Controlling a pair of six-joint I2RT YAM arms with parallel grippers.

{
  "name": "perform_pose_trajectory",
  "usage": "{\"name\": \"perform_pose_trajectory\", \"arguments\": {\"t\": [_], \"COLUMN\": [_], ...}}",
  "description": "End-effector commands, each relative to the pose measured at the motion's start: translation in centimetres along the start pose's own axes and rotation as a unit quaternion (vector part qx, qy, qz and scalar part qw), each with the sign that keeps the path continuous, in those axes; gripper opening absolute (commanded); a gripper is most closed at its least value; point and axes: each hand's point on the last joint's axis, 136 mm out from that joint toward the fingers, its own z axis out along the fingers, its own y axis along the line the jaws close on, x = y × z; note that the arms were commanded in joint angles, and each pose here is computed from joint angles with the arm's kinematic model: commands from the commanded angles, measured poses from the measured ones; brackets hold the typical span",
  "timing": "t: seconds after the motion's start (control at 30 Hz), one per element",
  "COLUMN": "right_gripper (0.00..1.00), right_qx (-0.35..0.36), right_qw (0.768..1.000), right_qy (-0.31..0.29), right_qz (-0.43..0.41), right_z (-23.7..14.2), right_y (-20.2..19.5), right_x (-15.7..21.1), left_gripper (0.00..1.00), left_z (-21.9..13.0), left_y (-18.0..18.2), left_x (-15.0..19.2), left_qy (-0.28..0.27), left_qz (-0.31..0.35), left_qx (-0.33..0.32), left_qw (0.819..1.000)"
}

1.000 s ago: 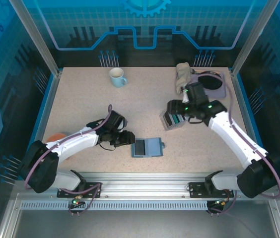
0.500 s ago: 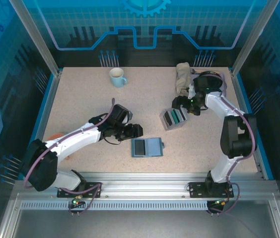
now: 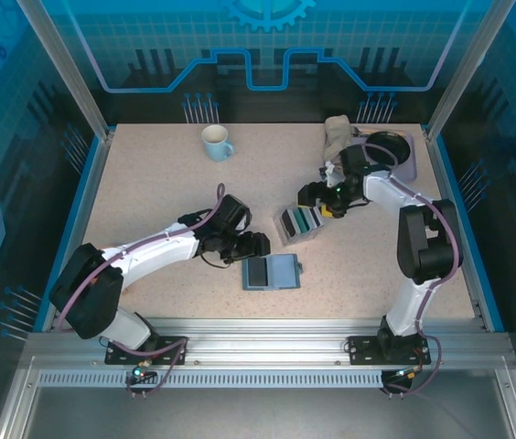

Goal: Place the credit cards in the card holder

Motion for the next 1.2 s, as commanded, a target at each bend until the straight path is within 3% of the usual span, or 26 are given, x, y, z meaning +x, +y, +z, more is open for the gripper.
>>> {"name": "perform_pose_trajectory", "arguments": {"t": [0.0, 0.23, 0.43, 0.6, 0.67, 0.93, 1.17], "right_gripper": [0.83, 0.80, 0.76, 0.66, 0.58, 0.43, 0.42], "right_qx": [-0.015, -0.014, 0.171, 0.266, 0.294, 0.296, 0.287], "right_qw": [1.000, 0.999, 0.981, 0.952, 0.940, 0.936, 0.939], "right_qy": [0.010, 0.005, -0.038, -0.048, -0.044, -0.022, -0.012], "right_qz": [-0.020, -0.034, -0.081, -0.146, -0.166, -0.190, -0.189], "right_z": [-0.5, -1.7, -4.7, -4.6, -4.0, -1.2, 0.1], "right_y": [2.0, 3.3, 0.9, 1.7, 2.0, 3.0, 3.3], "right_x": [1.3, 2.4, 1.6, 1.7, 1.9, 2.7, 3.1], "left_gripper": [0.71, 0.71, 0.71, 0.73, 0.74, 0.64, 0.63], "left_z": [0.0, -0.2, -0.9, -0.8, -0.7, 0.7, 3.0], "left_y": [-0.1, 0.6, 0.8, 0.7, 0.8, -0.1, -1.8], "left_x": [-0.8, -1.0, -1.3, -2.0, -2.7, -6.9, -9.5], "left_qy": [-0.011, -0.024, -0.038, -0.043, -0.049, -0.052, -0.030], "left_qz": [-0.014, -0.028, -0.042, -0.066, -0.082, -0.129, -0.139], "left_qx": [-0.012, -0.024, -0.014, 0.002, 0.004, 0.031, 0.064], "left_qw": [1.000, 0.999, 0.998, 0.997, 0.995, 0.990, 0.988]}}
